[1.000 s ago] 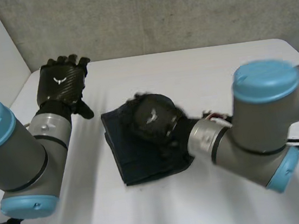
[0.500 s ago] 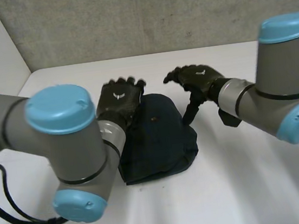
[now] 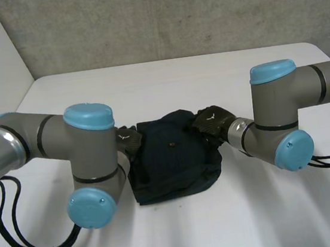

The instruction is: Fold the shorts.

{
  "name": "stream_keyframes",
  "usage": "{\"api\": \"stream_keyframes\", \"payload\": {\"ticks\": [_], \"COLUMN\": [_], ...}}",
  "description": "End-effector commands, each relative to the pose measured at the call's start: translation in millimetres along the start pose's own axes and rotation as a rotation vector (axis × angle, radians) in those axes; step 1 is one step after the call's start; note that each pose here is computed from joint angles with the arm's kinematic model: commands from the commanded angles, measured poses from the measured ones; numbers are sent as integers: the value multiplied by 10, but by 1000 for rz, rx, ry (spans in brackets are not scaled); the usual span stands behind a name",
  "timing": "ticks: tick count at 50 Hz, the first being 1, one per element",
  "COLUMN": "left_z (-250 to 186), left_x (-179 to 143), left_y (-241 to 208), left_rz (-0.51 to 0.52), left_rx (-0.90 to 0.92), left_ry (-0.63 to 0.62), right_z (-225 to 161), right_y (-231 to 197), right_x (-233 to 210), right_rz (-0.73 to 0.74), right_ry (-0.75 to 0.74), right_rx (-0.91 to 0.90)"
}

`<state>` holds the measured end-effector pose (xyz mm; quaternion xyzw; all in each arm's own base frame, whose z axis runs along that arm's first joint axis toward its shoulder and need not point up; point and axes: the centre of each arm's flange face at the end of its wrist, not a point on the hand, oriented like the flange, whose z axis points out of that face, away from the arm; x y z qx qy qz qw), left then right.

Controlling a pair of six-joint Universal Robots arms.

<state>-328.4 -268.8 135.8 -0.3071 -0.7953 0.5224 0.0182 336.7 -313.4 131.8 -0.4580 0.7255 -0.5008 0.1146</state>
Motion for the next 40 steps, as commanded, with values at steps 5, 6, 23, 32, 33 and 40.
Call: {"api": "stream_keyframes", "payload": {"ticks": [5,6,23,32,33,40], "left_z": [-235,-298,-1667,-1632,-1620,-1570], "left_x": [-471,-525,-1310,-1375,-1382,-1340], "left_y": [-687,-773,-1550,-1490,-1480,-1420], "left_rz": [-16,-21,-224,-234,-237,-230], "left_rx": [197,221,367,333,329,325], "left_ry": [-60,-73,-192,-201,-203,-195], "right_z": [-497,-570,-1770,-1871,-1869,-1818], "right_y": [-743,-834,-1300,-1366,-1363,-1351], "right_x": [327,370,883,850,847,765], "right_rz": [72,93,245,236,236,222], "right_ry": [164,187,645,619,618,549], "right_rx": [279,315,316,339,338,343]}}
